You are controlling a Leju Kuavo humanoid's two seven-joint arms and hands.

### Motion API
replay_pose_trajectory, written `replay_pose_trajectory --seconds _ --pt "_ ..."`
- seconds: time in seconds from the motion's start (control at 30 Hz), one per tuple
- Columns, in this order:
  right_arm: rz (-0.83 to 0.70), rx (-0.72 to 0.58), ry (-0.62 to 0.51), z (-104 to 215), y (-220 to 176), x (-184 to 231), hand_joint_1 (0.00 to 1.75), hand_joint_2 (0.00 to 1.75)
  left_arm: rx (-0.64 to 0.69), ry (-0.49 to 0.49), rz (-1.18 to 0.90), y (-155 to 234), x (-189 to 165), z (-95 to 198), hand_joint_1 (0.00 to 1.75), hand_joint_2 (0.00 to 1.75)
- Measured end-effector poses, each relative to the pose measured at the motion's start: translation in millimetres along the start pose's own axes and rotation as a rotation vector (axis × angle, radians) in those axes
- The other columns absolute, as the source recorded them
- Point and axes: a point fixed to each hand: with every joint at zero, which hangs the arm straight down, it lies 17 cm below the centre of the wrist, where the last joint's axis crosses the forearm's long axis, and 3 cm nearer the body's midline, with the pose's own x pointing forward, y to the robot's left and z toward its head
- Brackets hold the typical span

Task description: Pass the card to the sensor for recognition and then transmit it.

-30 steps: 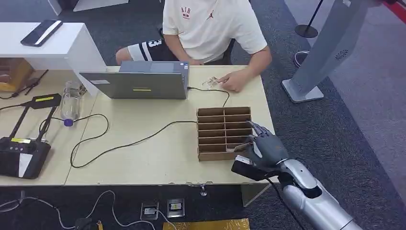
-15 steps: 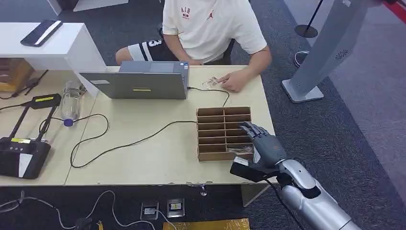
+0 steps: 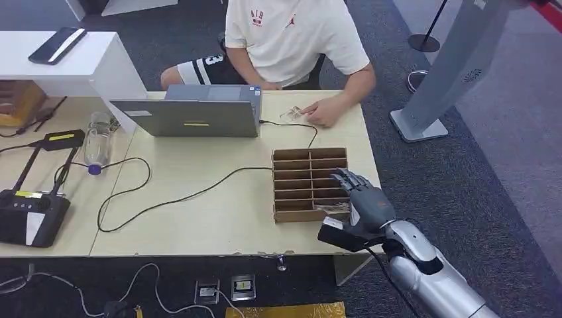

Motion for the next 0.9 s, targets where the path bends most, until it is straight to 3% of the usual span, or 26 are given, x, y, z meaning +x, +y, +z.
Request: replay_pose_trajectory --seconds 0.07,0.1,0.13,0.17,0.2,0.9 --pt "-0.001 0.004 0.0 0 1 0 0.0 1.75 0.0 0.0 0.001 0 0 0 0.0 0.0" --pt "-0.001 0.007 0.0 0 1 0 0.1 1.75 0.0 0.0 0.0 0 0 0 0.0 0.0" --pt "-0.002 0.009 -0.001 0 2 0 1.47 1.75 0.0 0.0 0.001 0 0 0 0.0 0.0" --pt "-0.002 0.01 -0.001 0 2 0 1.68 1.75 0.0 0.0 0.0 0 0 0 0.0 0.0" --pt "-0.003 0.012 -0.001 0 2 1 1.75 1.75 0.0 0.0 0.0 0 0 0 0.0 0.0" --pt "-0.037 0.064 -0.003 -2 12 6 1.75 1.75 0.0 0.0 0.001 0 0 0 0.0 0.0"
